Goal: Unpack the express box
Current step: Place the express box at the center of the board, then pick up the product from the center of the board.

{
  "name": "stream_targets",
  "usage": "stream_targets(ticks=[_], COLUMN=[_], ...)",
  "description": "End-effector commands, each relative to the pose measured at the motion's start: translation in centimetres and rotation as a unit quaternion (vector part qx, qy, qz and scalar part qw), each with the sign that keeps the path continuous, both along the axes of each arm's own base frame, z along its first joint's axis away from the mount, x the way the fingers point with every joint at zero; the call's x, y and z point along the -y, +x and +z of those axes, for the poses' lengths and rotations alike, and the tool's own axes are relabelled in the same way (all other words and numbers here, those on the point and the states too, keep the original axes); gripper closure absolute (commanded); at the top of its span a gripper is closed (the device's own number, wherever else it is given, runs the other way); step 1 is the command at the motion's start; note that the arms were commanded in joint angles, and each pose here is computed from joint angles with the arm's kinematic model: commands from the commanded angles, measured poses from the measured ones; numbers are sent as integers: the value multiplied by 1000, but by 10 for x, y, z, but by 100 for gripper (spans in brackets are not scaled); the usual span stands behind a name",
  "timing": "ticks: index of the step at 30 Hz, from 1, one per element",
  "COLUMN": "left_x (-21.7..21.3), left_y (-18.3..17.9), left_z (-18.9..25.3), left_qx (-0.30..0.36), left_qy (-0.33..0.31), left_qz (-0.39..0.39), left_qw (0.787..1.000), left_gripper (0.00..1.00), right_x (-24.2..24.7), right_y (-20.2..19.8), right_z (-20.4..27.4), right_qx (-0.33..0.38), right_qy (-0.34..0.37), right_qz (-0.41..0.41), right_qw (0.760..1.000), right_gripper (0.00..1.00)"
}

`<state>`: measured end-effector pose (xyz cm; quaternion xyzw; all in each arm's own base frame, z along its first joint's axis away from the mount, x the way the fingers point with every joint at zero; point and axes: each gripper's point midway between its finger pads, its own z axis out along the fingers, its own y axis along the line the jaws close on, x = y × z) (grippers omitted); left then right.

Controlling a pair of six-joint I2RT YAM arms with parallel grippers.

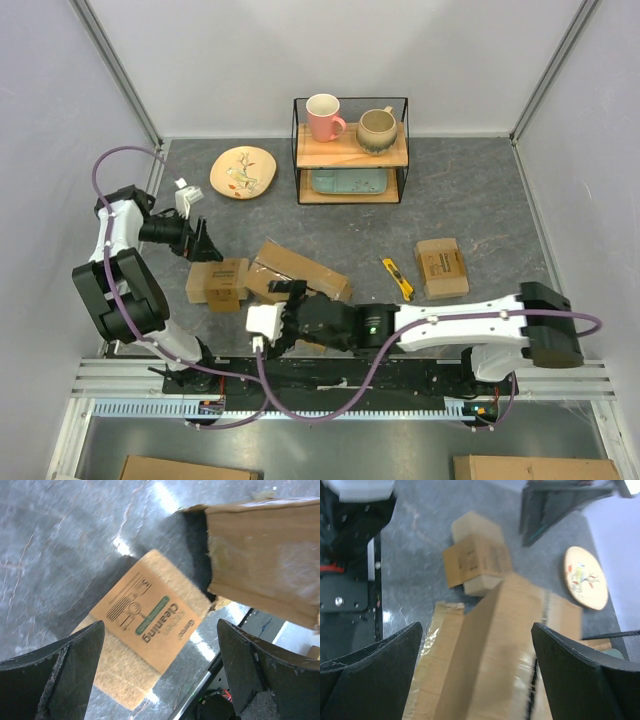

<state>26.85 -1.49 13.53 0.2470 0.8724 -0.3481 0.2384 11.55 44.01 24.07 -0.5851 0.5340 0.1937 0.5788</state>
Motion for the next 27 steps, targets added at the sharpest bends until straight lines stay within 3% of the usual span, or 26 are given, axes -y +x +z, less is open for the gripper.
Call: stream_targets(ticks=[1,4,8,14,18,27], left_x=[-21,-31,-42,-54,-55,-53], left_y=[1,3,3,6,10,13], left_z=[-25,-37,-42,-53,-55,-51], left_qx=[18,16,7,1,3,13], left_qy=[33,62,58,45,38,26], left_qz=[2,13,33,51,54,47], left_qw=[999,998,998,998,998,998], left_gripper=[0,0,0,0,0,0], right_x=[-26,-47,-85,-119,-123,-115], right_y=[-8,-7,-16,-29,-11,39], right_z=[-29,-40,-17,-36,-75,-142], right_qx=[46,71,101,130,169,160], right_qy=[-43,-66,-46,-58,-110,-174], right_qz=[57,73,106,145,135,119], right_qw=[996,993,988,979,970,964], right_gripper=[2,2,2,2,2,2])
